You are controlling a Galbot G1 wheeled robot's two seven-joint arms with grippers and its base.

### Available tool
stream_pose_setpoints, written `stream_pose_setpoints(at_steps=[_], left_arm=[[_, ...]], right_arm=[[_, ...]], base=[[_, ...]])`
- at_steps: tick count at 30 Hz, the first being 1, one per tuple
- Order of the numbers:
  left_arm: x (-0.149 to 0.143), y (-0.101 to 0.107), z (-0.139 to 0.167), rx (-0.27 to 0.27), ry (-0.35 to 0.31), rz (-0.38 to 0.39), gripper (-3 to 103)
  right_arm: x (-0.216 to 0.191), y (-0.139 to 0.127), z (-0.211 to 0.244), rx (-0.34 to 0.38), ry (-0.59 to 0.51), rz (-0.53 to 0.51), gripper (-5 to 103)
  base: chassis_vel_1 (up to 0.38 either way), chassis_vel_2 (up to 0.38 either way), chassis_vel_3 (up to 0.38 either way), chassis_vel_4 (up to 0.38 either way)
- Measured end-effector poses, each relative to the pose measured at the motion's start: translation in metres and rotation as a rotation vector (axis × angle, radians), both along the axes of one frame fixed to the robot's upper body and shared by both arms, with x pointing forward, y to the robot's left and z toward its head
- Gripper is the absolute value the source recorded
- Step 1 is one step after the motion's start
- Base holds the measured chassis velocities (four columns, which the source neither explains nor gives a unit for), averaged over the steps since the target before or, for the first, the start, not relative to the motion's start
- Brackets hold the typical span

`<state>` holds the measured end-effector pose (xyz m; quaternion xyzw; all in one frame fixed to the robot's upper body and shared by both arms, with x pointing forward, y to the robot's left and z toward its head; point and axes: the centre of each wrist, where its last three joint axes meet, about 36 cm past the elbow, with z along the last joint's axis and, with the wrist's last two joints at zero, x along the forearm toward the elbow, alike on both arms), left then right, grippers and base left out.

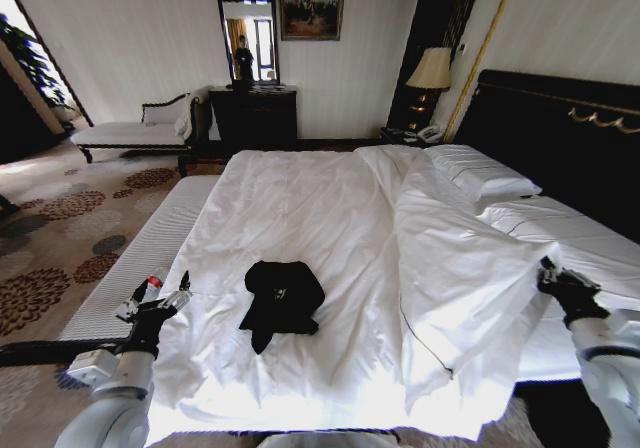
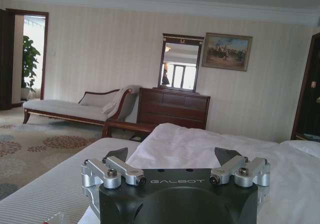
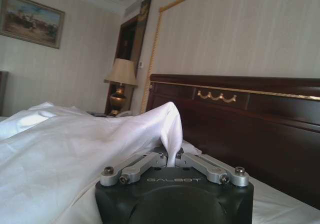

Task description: Fold the clothes on the bed.

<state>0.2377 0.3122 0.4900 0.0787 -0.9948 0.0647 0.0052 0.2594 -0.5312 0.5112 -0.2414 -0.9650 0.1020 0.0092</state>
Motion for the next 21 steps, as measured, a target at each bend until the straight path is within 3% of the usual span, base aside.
stream_pose_setpoints(at_steps=[7,12,21], left_arm=[[0.001,-0.001,-0.004,-0.006,0.007,0.005,99],[0.001,-0.003,-0.004,-0.008,0.01,0.007,99],[-0.005,0.0,-0.006,0.0,0.022,0.008,99]], right_arm=[[-0.039,-0.064,-0.025,-0.02,0.026,-0.208,1],[-0.057,-0.101,-0.05,0.009,0.044,-0.322,1],[-0.063,-0.154,-0.068,-0.009,0.007,-0.395,1]], base=[[0.0,0.0,0.0,0.0],[0.0,0.0,0.0,0.0],[0.0,0.0,0.0,0.0]])
